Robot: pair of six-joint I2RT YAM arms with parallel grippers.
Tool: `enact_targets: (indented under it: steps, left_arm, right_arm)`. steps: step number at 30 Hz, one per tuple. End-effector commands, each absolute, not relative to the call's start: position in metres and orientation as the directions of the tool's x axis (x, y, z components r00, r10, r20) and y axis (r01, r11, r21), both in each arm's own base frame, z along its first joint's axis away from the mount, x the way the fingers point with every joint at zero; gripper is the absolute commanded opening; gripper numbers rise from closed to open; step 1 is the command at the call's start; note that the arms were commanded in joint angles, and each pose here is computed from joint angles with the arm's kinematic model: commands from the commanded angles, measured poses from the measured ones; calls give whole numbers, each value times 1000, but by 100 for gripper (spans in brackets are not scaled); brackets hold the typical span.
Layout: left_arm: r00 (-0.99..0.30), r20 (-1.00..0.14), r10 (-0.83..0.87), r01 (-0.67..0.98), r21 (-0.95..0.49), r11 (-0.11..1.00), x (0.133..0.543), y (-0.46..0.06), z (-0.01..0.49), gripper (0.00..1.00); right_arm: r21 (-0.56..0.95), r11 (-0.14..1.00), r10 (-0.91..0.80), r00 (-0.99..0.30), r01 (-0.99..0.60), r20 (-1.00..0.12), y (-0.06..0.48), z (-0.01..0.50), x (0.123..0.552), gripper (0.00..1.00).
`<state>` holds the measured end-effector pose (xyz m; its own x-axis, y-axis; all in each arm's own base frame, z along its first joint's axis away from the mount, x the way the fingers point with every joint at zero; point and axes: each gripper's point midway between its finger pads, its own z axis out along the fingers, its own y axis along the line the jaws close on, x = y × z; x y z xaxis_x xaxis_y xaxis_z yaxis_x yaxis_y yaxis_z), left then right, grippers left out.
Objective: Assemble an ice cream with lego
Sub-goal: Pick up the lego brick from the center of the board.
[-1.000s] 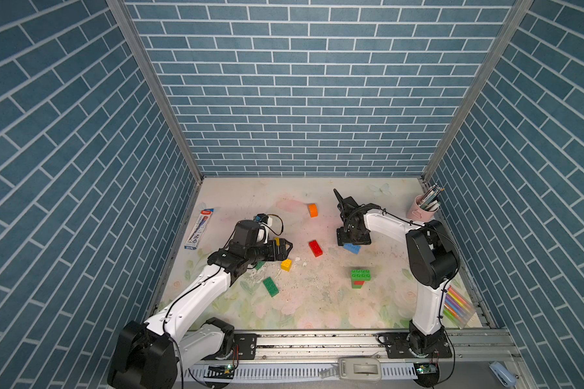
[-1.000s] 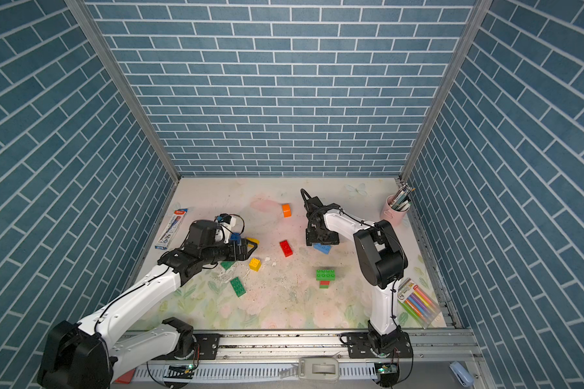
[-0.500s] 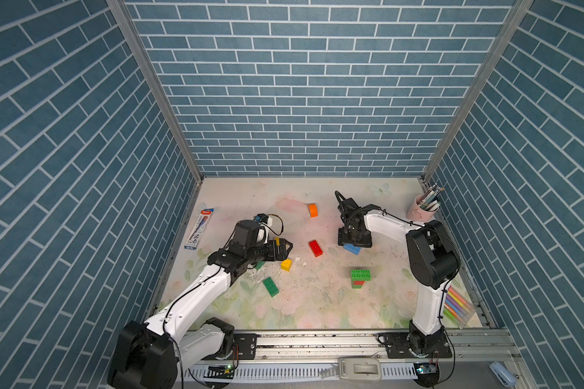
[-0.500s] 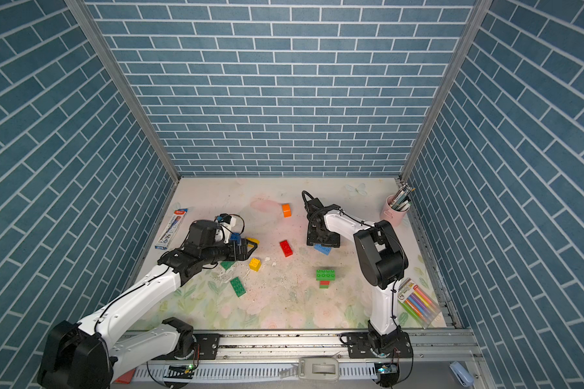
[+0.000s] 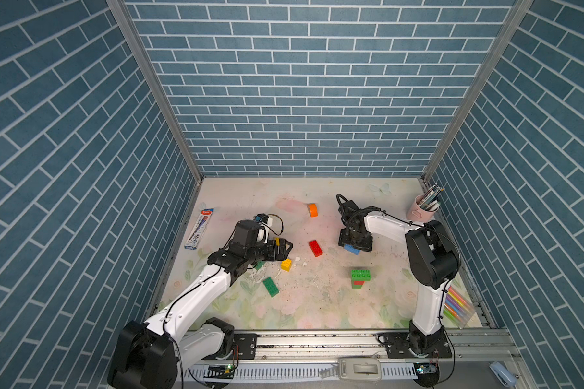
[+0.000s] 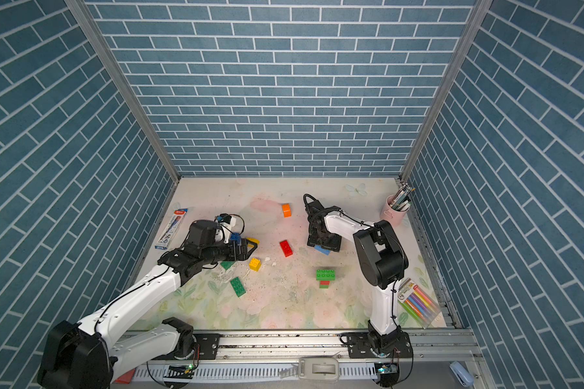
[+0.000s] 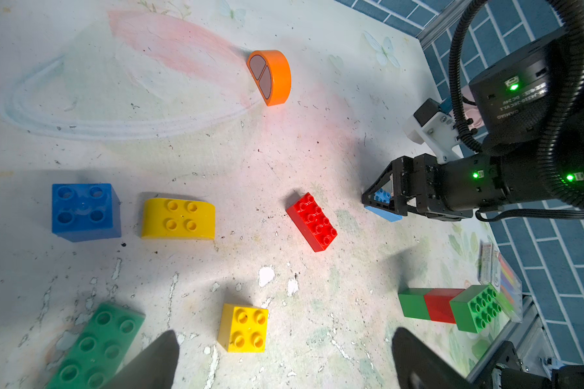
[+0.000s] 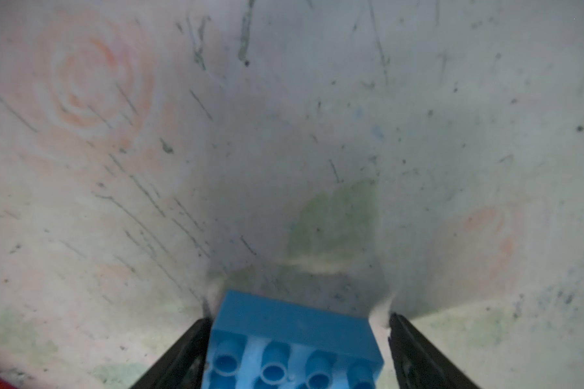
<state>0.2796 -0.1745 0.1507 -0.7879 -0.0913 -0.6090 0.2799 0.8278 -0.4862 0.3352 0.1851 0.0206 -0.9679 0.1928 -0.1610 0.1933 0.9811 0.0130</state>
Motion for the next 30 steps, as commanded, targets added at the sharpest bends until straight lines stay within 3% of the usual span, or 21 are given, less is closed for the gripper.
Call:
enact_targets:
  steps: [1, 16, 23, 30]
  left_arm:
    - [-793, -604, -76, 284, -478, 831, 277, -174, 145, 100]
    - [-791, -607, -78, 284, -476, 832, 277, -173, 148, 100]
    - [-791, -607, -76, 285, -476, 832, 276, -174, 148, 100]
    - [-792, -605, -78, 286, -480, 829, 275, -174, 148, 100]
  right_arm:
    - [25, 966, 258, -953, 257, -156, 180, 28, 328, 81]
    - [12, 976, 215, -956, 217, -201, 178, 35, 337, 52]
    - [12, 988, 151, -955, 153, -255, 174, 76, 338, 49]
    - [48, 993, 114, -961, 105, -251, 170, 115, 310, 48]
